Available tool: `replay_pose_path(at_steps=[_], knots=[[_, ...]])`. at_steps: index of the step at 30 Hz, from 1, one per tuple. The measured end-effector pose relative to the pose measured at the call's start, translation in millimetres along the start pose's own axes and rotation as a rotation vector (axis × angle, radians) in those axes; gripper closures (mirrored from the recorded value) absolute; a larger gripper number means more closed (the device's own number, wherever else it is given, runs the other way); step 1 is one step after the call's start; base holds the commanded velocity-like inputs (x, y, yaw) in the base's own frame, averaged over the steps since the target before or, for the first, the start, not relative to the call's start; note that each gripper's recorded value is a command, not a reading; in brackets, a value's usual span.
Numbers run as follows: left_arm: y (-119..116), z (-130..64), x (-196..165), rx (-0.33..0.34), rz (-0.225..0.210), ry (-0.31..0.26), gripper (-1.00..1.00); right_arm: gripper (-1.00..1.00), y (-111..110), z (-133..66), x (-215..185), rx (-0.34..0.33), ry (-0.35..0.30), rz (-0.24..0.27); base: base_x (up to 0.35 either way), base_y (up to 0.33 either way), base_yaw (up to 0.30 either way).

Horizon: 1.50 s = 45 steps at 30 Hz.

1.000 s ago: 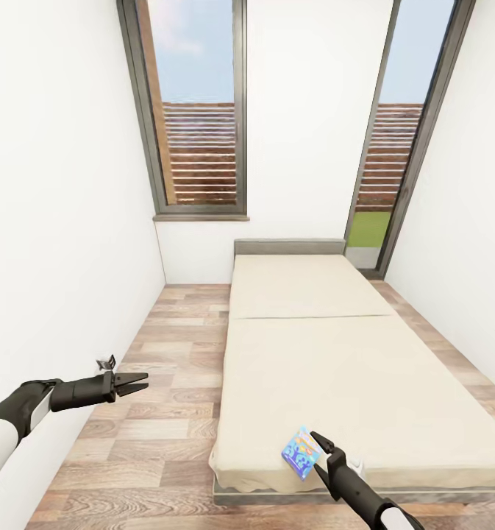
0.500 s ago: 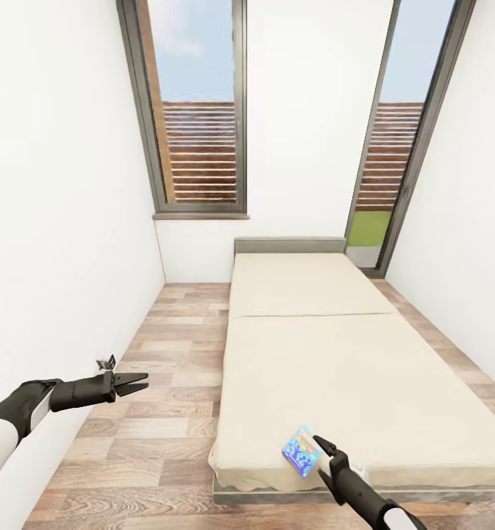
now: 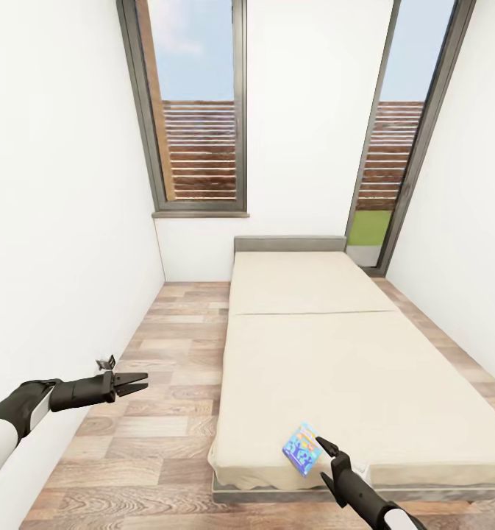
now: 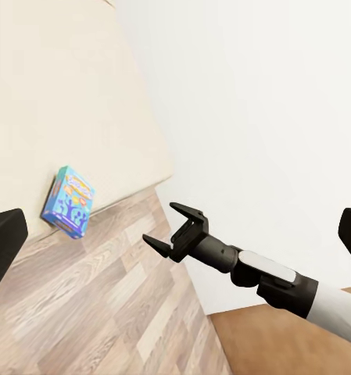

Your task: Put all the toys in the child's room - the three board games (two on the bed and one on the table), the two jigsaw puzzles on the table, and the tennis ball on the table - inside the toy box on the table in the child's room.

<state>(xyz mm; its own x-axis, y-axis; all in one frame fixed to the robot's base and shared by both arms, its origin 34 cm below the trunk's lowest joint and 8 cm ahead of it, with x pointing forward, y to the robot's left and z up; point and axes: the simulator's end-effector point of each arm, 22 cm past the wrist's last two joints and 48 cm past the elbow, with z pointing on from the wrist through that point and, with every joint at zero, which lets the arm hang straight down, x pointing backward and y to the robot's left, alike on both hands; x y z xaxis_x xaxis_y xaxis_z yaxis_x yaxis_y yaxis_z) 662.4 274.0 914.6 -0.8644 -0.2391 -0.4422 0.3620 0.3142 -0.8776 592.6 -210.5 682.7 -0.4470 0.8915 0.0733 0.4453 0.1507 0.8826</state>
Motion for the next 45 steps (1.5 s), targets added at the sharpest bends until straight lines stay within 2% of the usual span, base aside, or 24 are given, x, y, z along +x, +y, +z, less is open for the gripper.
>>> replay_pose_path(at_steps=[45], knots=[[61,14.8,32,0.003,0.003,0.001,-1.00,-1.00,-62,28.2,-17,-0.007,-0.013,-0.005,0.000,0.000,0.000]])
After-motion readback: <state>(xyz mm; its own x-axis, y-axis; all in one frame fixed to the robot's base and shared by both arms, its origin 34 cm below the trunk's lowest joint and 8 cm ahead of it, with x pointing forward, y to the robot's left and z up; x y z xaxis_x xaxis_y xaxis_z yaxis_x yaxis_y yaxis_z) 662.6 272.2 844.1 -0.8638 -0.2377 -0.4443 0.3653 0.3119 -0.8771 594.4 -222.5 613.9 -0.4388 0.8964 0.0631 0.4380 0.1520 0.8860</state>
